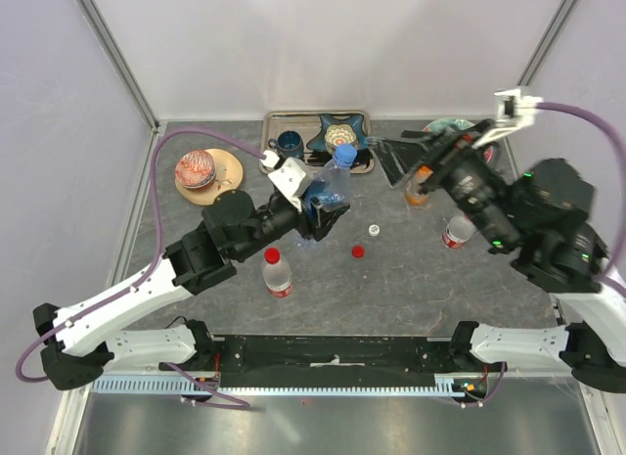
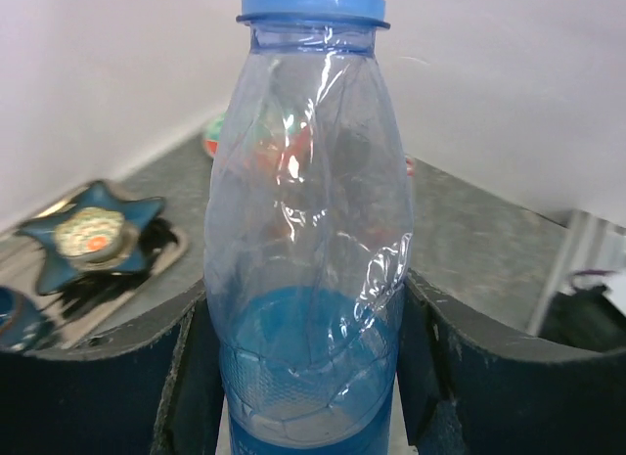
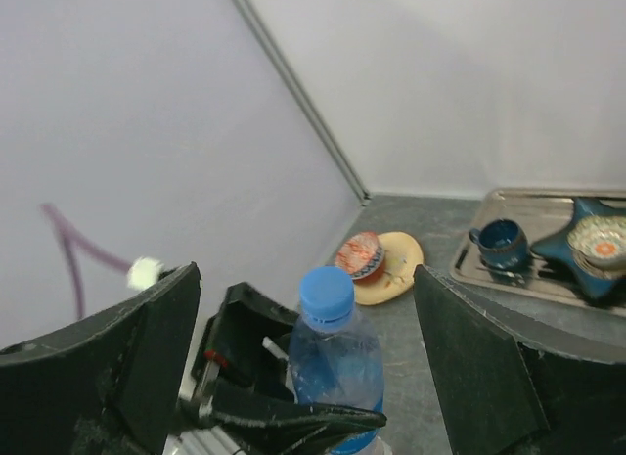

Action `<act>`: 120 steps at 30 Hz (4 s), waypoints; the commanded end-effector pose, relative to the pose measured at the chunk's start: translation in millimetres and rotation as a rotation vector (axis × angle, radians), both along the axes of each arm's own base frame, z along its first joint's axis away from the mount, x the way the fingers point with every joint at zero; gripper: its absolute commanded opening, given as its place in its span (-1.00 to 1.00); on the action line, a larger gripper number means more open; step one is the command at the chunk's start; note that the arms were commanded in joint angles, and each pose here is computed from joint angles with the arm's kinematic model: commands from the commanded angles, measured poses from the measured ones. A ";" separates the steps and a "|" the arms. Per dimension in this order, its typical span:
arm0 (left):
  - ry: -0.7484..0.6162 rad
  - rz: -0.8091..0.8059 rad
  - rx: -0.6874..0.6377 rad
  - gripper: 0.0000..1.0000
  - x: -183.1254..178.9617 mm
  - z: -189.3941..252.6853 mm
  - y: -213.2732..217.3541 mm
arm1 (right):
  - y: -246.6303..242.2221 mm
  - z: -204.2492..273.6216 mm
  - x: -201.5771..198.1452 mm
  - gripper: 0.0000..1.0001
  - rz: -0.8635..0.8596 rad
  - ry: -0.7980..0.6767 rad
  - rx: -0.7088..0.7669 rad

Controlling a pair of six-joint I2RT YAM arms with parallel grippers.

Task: Unscrew the bottle caps

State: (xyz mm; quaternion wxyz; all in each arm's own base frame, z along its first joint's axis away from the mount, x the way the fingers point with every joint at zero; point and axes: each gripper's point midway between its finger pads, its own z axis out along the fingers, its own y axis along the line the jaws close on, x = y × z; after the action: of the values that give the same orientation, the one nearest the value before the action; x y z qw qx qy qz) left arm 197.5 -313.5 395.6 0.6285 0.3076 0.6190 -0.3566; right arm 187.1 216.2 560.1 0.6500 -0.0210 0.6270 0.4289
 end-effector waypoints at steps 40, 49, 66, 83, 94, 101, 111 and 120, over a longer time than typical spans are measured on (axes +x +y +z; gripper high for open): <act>-0.182 0.390 0.040 -0.03 34.0 18.4 23.4 | 63.5 -56.3 60.2 -0.42 -0.135 0.122 -0.127; -0.178 0.118 -0.069 0.07 -8.9 42.4 12.5 | 75.4 -54.0 36.0 -1.00 0.036 0.057 -0.215; 0.027 -1.064 -0.187 0.13 -167.9 84.1 14.8 | 68.9 -24.2 -114.1 -1.00 0.765 -0.415 -0.334; 0.157 -1.111 -0.156 0.11 -151.6 57.6 7.5 | 36.1 17.3 -149.1 -1.00 0.813 -0.562 -0.241; 0.171 -1.033 -0.133 0.10 -140.6 43.0 8.4 | -32.7 34.2 -54.2 -1.00 0.142 -0.363 -0.143; 0.063 -0.657 -0.175 0.11 -113.2 37.5 29.8 | -76.0 -156.3 24.7 -1.00 -0.365 0.133 -0.448; -0.034 -0.388 -0.241 0.11 -114.1 37.1 84.6 | -46.4 -352.7 25.3 -1.00 -0.353 0.445 -0.569; 0.001 -0.339 -0.255 0.12 -115.5 13.4 96.0 | -43.5 -483.8 37.9 -1.00 -0.382 0.653 -0.597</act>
State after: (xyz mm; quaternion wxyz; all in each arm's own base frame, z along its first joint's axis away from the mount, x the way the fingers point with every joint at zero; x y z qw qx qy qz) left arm 72.6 -219.6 418.9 0.5811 0.3377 0.4958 -0.5499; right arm 210.0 168.0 101.6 0.4586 -0.0248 0.8866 0.0548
